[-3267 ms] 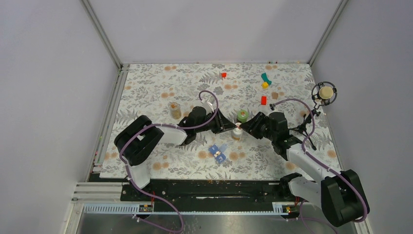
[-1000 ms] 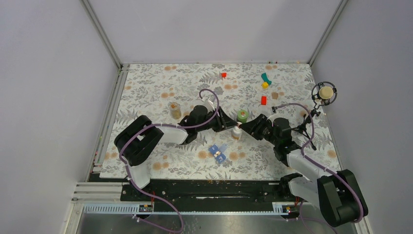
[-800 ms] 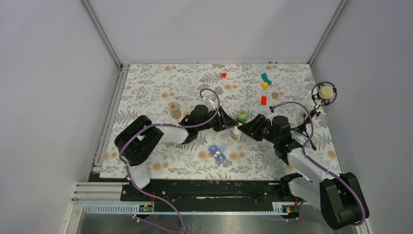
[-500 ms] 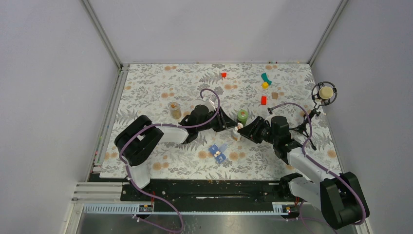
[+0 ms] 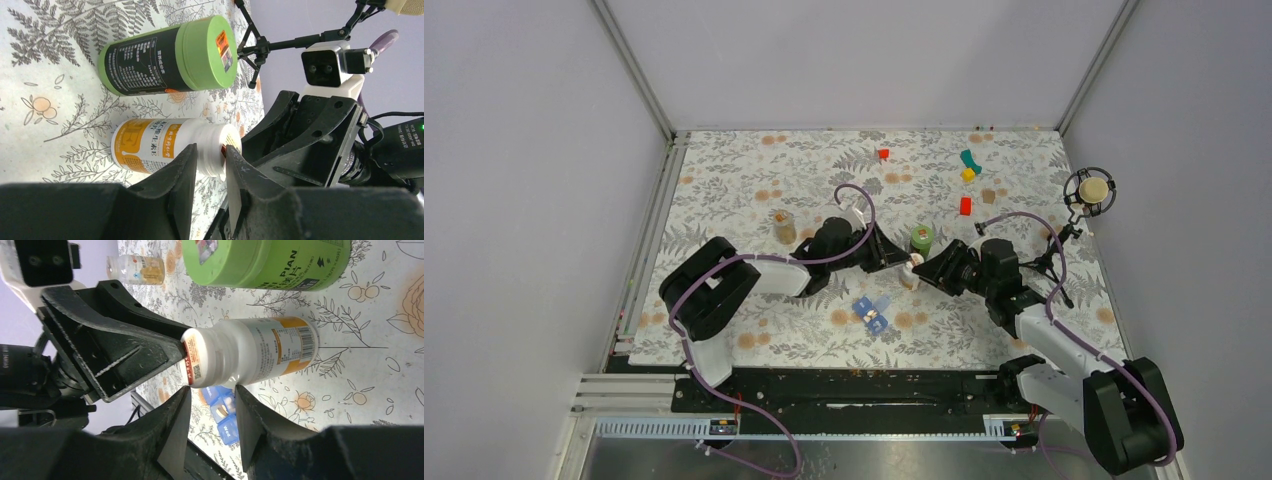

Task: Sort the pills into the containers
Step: Close the lid of the pill bottle.

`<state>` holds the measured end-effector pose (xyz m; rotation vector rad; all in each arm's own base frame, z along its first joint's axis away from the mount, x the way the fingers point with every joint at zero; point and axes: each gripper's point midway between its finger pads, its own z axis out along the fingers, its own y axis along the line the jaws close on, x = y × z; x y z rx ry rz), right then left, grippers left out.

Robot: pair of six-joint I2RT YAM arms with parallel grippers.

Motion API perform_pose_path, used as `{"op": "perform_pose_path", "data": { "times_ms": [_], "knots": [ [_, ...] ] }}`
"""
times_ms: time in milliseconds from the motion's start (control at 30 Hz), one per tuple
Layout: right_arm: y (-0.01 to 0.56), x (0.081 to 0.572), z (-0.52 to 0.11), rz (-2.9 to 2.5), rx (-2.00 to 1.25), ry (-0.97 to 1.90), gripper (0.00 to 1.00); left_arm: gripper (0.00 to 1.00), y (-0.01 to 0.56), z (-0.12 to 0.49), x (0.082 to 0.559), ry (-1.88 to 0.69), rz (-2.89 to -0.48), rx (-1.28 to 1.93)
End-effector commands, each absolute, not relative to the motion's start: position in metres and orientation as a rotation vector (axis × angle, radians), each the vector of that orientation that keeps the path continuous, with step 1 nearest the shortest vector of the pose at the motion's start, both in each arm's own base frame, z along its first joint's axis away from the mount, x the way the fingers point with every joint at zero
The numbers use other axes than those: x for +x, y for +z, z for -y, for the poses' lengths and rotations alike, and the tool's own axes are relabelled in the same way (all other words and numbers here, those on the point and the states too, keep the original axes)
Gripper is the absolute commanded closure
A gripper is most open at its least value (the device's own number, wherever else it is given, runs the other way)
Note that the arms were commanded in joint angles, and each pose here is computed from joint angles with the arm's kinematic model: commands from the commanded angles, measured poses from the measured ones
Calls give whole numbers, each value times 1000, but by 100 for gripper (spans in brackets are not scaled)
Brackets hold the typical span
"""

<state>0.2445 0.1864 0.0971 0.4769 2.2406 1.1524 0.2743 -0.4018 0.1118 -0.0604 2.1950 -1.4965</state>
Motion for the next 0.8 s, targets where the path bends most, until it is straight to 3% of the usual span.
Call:
{"op": "perform_pose_path", "data": {
  "times_ms": [0, 267, 767],
  "knots": [
    [113, 253, -185, -2158, 493, 1159, 54, 74, 103, 399, 261, -1508, -2231, -86],
    [110, 254, -185, -2157, 560, 1182, 49, 75, 102, 390, 262, -1508, -2220, -207],
    [103, 263, -193, -2188, 525, 1188, 64, 70, 109, 393, 253, -1565, -2200, -232]
  ]
}}
